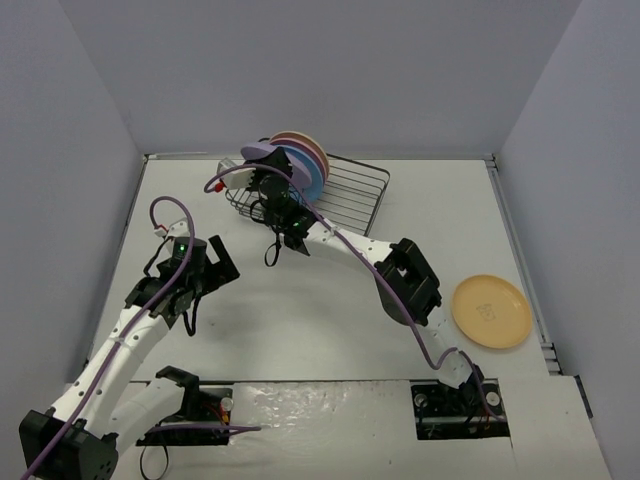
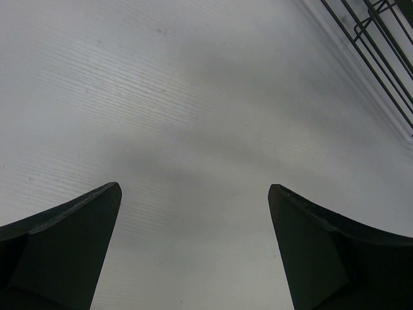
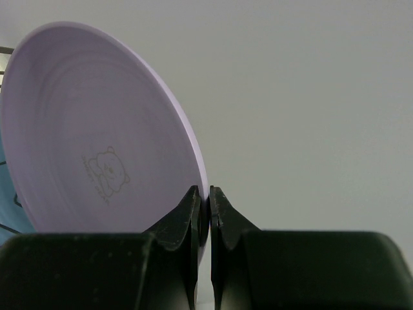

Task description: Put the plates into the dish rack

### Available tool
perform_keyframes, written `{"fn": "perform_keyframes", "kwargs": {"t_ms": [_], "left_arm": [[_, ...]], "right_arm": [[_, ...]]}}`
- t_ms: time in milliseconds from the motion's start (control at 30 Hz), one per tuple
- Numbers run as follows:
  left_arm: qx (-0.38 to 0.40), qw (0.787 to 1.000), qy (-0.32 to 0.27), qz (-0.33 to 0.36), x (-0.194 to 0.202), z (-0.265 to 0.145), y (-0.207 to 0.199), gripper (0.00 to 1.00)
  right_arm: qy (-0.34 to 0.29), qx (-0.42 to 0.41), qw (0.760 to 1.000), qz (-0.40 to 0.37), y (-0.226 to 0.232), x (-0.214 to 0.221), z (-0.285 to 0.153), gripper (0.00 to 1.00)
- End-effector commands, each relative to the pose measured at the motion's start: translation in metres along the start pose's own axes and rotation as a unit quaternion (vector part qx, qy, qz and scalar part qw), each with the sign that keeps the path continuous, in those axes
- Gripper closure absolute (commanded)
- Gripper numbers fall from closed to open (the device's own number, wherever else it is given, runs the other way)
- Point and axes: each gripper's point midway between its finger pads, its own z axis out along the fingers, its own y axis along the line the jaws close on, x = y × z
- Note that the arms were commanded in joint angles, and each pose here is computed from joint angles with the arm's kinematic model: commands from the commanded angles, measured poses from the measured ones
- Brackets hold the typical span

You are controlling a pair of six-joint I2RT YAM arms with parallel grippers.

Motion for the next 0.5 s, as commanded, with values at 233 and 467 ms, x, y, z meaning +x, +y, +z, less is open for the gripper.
{"fn": "perform_keyframes", "kwargs": {"t_ms": [233,467], "left_arm": [[0.019,1.000,-0.015,0.001,-0.009,0.000,-0.008,0.03],[0.018,1.000,-0.015,0.001,-0.009,0.000,-0.007,0.03]], "right_arm": [[0.007,0.097,0.994,0.054,-0.066,0.001,-0.002,1.00],[0.015,0.071,0.996,0.053,-0.038,0.012,0.005,1.00]]}}
